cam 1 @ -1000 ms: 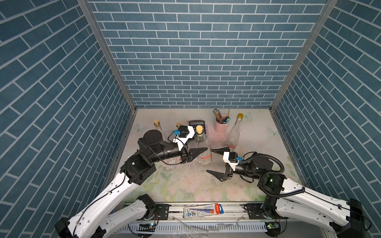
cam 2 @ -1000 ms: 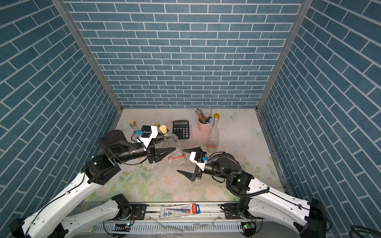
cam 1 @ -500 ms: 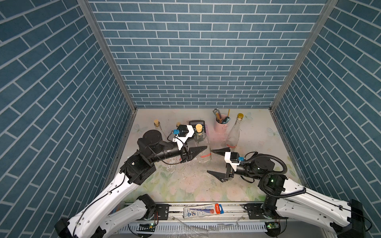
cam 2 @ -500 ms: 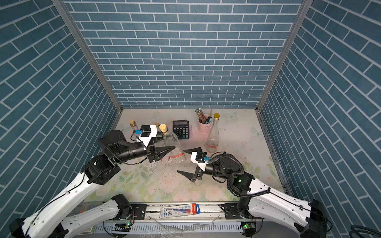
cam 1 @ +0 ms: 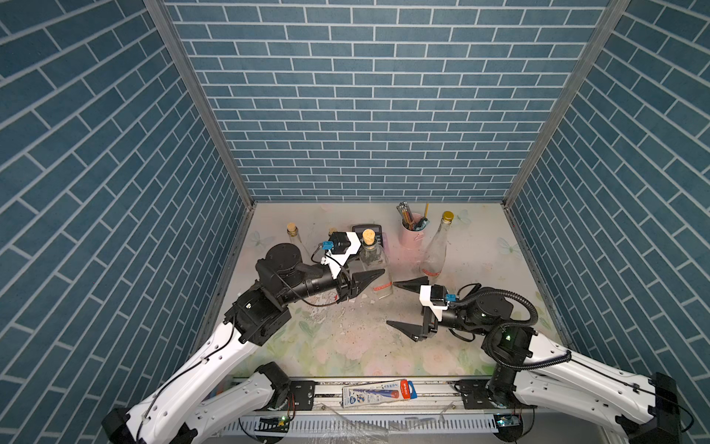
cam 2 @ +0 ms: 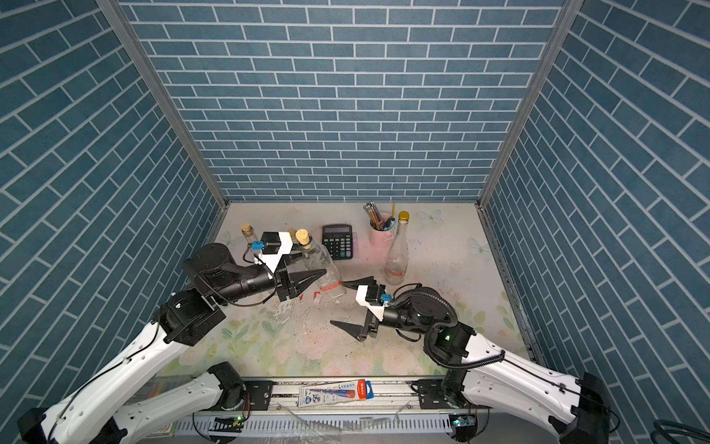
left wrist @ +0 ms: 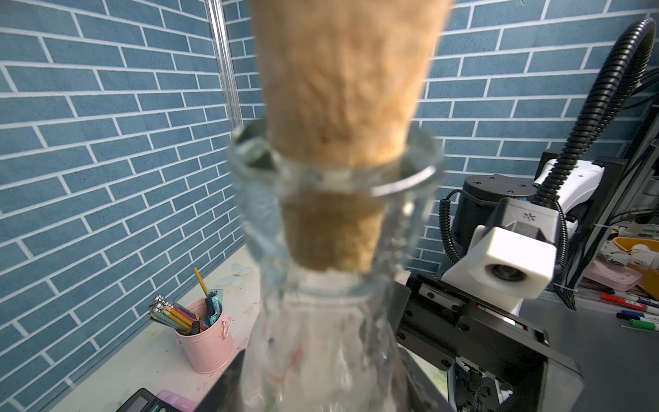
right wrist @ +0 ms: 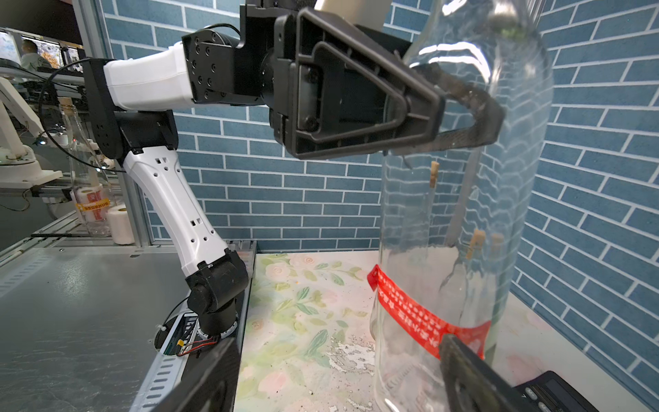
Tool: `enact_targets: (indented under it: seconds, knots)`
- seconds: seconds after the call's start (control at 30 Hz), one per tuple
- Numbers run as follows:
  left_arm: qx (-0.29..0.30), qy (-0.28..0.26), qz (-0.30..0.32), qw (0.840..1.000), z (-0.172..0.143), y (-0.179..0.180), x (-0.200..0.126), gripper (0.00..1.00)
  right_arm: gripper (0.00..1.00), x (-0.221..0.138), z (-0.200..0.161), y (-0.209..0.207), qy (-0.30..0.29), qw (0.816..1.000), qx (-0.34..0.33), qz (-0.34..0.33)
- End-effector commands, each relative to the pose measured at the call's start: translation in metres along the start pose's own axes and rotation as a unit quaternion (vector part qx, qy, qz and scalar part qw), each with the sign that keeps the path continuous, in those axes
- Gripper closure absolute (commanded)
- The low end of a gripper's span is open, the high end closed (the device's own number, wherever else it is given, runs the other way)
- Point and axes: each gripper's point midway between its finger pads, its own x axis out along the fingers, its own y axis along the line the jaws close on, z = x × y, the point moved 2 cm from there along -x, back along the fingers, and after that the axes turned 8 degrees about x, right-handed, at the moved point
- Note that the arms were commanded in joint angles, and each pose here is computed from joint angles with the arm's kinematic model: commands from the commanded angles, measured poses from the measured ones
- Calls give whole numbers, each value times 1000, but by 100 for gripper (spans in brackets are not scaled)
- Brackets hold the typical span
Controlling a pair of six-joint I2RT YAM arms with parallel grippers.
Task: Remove the label from the bottle
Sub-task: Tear open the label from the bottle.
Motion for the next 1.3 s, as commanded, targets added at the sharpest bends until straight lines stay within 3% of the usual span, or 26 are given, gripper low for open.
enact_targets:
  seconds: [0.0, 0.27, 0.43, 1.27]
  knots:
    - [28, -43, 20, 998, 22, 5, -7, 100, 12, -4, 17, 6, -25, 1000, -5, 14]
    - [30, -47, 17, 998, 24, 4, -8, 100, 12, -7, 15, 1, -23, 1000, -6, -8]
    - [39, -63, -45, 996, 31, -16, -14, 100, 9, -5, 12, -12, -2, 999, -5, -47]
    - [60, -87, -145, 984, 45, -48, -31, 100, 9, 0, 13, 3, -12, 1000, -1, -1]
